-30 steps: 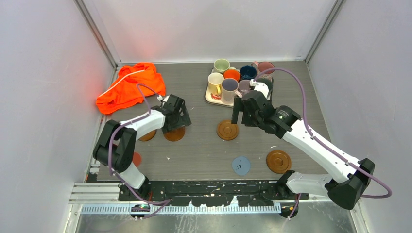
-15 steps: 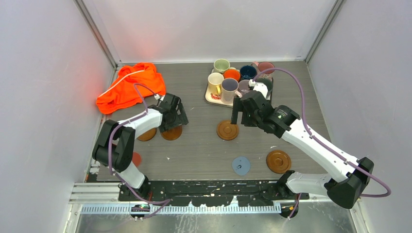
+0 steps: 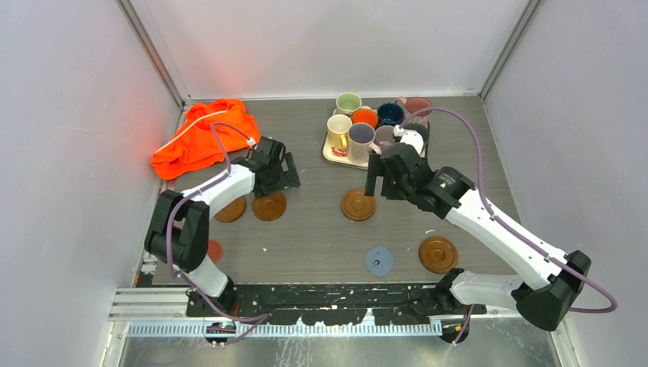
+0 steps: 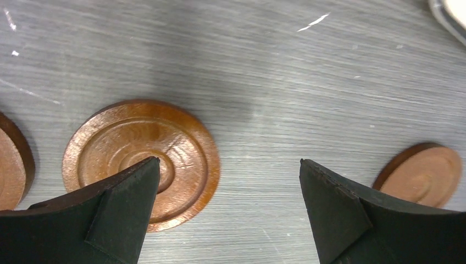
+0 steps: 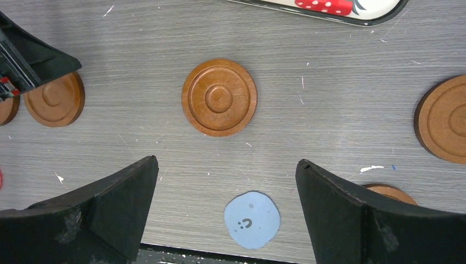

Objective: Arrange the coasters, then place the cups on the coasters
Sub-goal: Move the coaster to the center of the board.

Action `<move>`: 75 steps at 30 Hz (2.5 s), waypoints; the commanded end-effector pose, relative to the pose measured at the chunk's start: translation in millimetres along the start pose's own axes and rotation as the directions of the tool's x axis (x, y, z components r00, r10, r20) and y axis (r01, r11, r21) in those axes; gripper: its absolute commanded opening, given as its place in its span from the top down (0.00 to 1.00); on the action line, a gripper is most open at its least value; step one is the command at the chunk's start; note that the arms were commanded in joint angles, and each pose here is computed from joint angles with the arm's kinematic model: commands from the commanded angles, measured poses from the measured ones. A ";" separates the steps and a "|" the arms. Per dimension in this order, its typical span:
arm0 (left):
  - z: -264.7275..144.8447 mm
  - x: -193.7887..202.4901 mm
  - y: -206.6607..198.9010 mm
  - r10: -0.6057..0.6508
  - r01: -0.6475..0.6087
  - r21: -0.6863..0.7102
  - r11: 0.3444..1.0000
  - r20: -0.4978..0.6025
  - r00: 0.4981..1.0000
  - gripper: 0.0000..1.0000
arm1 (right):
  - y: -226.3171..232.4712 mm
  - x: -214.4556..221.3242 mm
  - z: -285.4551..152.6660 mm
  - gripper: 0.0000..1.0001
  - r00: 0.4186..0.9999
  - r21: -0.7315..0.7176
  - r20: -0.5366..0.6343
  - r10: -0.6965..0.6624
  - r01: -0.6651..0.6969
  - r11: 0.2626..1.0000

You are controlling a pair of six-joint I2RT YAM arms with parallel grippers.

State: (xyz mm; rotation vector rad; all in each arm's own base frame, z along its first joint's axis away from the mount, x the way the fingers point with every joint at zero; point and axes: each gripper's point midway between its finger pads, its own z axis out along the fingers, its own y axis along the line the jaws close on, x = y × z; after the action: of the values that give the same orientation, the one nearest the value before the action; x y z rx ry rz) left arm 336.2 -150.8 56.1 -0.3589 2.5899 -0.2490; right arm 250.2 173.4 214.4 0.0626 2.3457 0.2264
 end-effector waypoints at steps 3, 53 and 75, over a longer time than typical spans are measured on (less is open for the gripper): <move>-30.8 -13.8 -51.5 0.066 -0.072 0.127 0.989 0.048 0.997 0.00 | -0.6 -22.8 -21.8 0.00 0.996 -0.025 0.085 0.021 -0.019 1.000; 11.6 119.2 -220.4 0.340 -0.314 0.243 0.918 -0.070 0.938 0.00 | -18.7 -22.1 -37.1 0.00 0.993 0.011 0.112 0.046 -0.047 0.999; 13.0 100.7 -145.9 0.244 -0.231 0.136 0.963 -0.083 0.966 0.00 | -4.0 -18.2 -21.6 0.00 0.996 -0.019 0.083 0.043 -0.041 0.999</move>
State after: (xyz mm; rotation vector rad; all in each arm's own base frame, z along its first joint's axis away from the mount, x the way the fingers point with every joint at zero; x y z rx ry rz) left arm 288.2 -345.2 39.6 0.0616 2.6510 -0.4253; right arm 242.3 156.3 235.0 0.0990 2.2906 0.2208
